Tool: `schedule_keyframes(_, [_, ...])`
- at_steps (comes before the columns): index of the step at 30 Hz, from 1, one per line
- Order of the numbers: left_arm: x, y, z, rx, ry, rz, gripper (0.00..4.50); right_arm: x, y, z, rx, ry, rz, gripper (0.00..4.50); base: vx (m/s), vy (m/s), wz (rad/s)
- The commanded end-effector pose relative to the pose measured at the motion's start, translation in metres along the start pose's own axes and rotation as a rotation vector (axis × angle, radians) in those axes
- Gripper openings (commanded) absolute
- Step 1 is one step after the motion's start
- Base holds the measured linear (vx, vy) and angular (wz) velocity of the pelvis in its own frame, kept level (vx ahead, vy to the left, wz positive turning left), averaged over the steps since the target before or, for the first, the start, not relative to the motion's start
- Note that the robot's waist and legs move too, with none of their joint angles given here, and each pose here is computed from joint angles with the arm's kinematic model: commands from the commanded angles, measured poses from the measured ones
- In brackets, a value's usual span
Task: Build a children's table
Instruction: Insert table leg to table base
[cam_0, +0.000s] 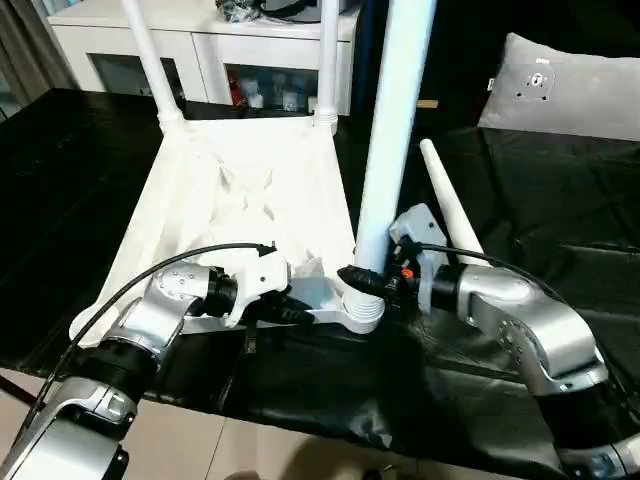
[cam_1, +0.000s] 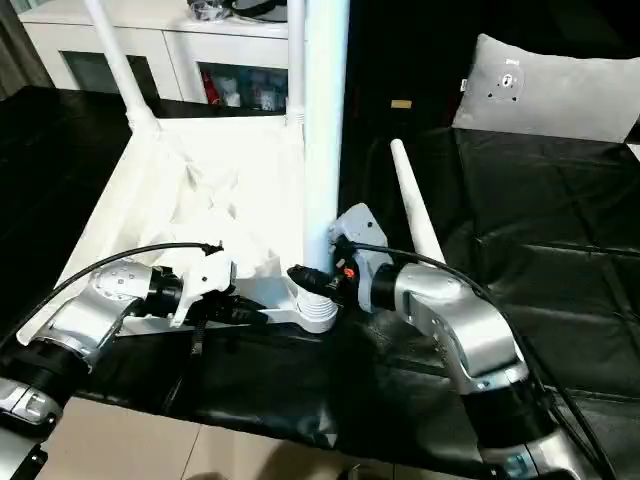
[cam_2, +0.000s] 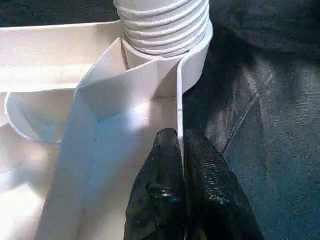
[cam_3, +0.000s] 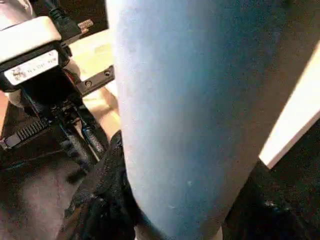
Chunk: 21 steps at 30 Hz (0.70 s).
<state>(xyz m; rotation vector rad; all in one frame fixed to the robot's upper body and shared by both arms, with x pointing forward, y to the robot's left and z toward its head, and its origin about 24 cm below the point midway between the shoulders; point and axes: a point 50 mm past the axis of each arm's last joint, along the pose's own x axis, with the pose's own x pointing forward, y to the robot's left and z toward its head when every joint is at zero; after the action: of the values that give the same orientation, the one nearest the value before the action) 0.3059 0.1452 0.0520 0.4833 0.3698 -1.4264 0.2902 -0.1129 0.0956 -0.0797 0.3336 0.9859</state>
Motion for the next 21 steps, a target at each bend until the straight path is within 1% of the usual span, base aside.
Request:
schedule_keyframes(1, [0.0,0.001,0.013,0.067,-0.03,-0.023,0.0,0.004,-0.001,-0.014,0.043,0.058,0.004,1.88,0.0,0.0,0.0])
schedule_keyframes(5, [0.003,0.002,0.015,0.073,-0.029,-0.02,0.0,0.004,-0.004,-0.019,0.065,0.059,0.003,1.88,0.0,0.0,0.0])
schedule_keyframes(8, [0.001,0.005,0.016,0.064,-0.029,-0.003,0.0,0.001,-0.008,-0.022,0.113,0.01,-0.005,1.88,0.0,0.0,0.0])
schedule_keyframes(12, [-0.001,0.006,0.015,0.042,-0.041,0.015,0.0,-0.002,-0.007,-0.023,0.16,-0.048,-0.007,1.88,0.0,0.0,0.0])
schedule_keyframes(14, [-0.003,0.006,0.013,0.031,-0.04,0.023,0.0,-0.004,-0.005,-0.026,0.198,-0.087,-0.016,1.88,0.0,0.0,0.0])
schedule_keyframes(16, [-0.003,0.006,0.011,0.026,-0.04,0.025,0.0,-0.006,-0.002,-0.031,0.217,-0.113,-0.031,1.88,0.0,0.0,0.0])
schedule_keyframes(18, [-0.003,0.006,0.011,0.024,-0.041,0.027,0.0,-0.007,-0.001,-0.034,0.218,-0.122,-0.036,1.88,0.0,0.0,0.0])
schedule_keyframes(19, [-0.002,0.006,0.012,0.02,-0.049,0.035,0.0,-0.009,0.004,-0.039,0.213,-0.143,-0.033,1.88,0.0,0.0,0.0])
schedule_keyframes(21, [-0.001,0.007,0.012,0.017,-0.057,0.044,0.0,-0.01,0.009,-0.041,0.199,-0.161,-0.032,1.88,0.0,0.0,0.0])
